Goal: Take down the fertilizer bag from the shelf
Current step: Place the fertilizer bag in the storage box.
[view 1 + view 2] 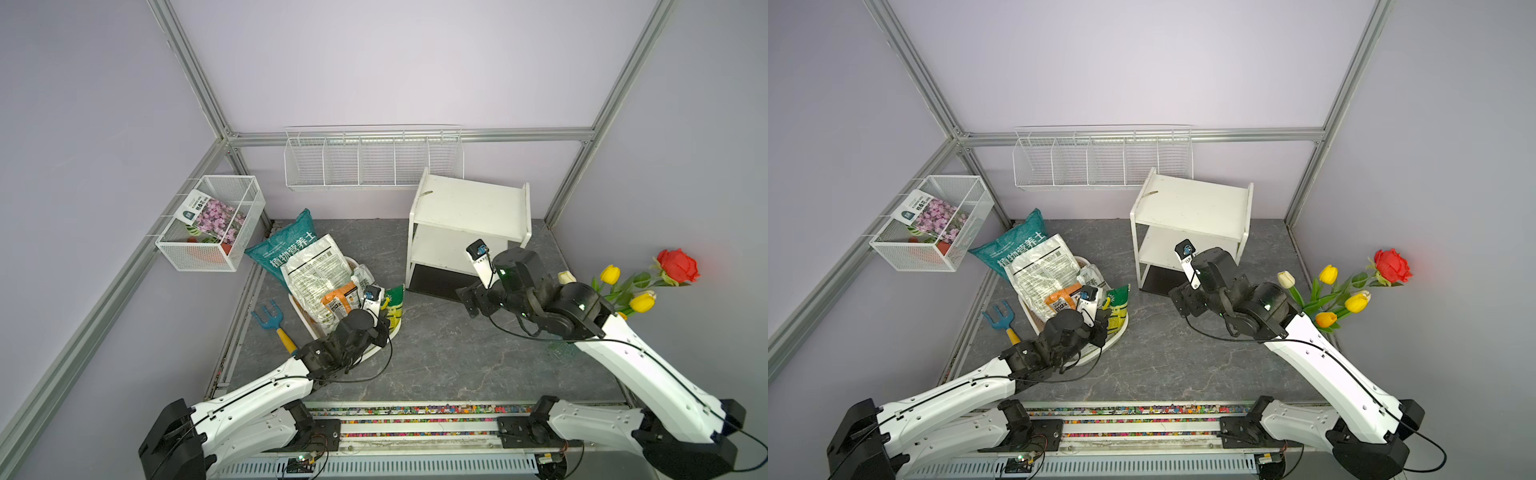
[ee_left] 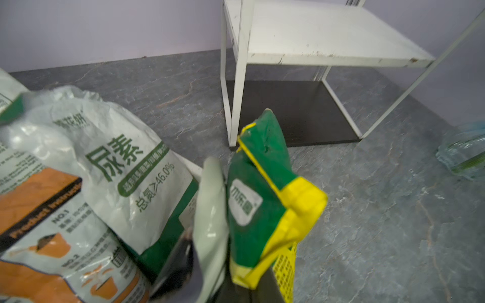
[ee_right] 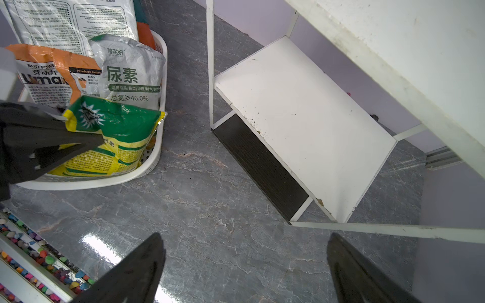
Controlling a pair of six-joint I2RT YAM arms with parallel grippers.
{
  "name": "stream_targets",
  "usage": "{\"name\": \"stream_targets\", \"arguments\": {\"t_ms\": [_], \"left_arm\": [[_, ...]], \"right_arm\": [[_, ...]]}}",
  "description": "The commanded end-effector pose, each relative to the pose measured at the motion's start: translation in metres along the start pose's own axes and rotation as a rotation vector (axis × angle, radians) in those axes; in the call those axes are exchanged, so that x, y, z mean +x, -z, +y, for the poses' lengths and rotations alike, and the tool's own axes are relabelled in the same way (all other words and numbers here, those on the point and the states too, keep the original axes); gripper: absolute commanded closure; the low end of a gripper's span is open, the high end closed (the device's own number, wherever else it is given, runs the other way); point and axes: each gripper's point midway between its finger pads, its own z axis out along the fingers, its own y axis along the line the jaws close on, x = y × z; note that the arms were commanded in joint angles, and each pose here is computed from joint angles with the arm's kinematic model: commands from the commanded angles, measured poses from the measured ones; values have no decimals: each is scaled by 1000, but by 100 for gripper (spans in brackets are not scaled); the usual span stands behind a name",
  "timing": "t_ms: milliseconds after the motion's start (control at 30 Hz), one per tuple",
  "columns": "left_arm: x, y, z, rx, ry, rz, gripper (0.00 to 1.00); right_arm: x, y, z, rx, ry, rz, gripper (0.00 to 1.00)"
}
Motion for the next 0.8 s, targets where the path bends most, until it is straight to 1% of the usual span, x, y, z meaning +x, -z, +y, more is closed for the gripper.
{"name": "stream_targets", "arguments": {"t_ms": [0,100,167,200,267,300,367,400,467,500,533,567,633,667,700,767], "left_arm": [[15,-4,24,-140,-17,5,100],[23,-1,43,-242,-1,-13,100],[26,2,51,-282,2,-26,100],[30,2,51,-276,-4,-16,100],[45,0,45,-230,0,41,100],[56,-1,39,-190,17,83,100],[72,-1,36,-166,56,141,100],[77,0,35,-160,73,157,100],[73,3,31,-132,86,145,100],[66,5,29,-120,89,127,88],[57,7,30,-127,100,101,64],[47,10,33,-146,117,74,48],[23,19,42,-206,162,10,17],[11,23,45,-228,162,-22,6],[-3,28,46,-231,156,-59,0],[-30,36,43,-220,147,-128,0]], "right_arm": [[-6,-2,1,-10,-19,-16,2],[-6,-6,5,-27,-18,-4,2],[-7,-8,8,-39,-18,-1,2],[-8,-8,9,-43,-19,-1,2],[-9,-9,9,-46,-18,0,2],[-10,-8,10,-51,-20,-4,2],[-11,-11,17,-87,-18,-6,2],[-10,-14,24,-125,-17,3,2],[-7,-21,36,-187,-28,34,4],[-6,-26,42,-210,-44,50,6],[-5,-31,48,-235,-67,64,8],[-4,-36,54,-256,-88,69,8],[-4,-46,64,-299,-139,67,11],[-3,-50,69,-319,-156,73,12],[-2,-56,76,-350,-165,78,14],[3,-66,92,-421,-181,105,21]]}}
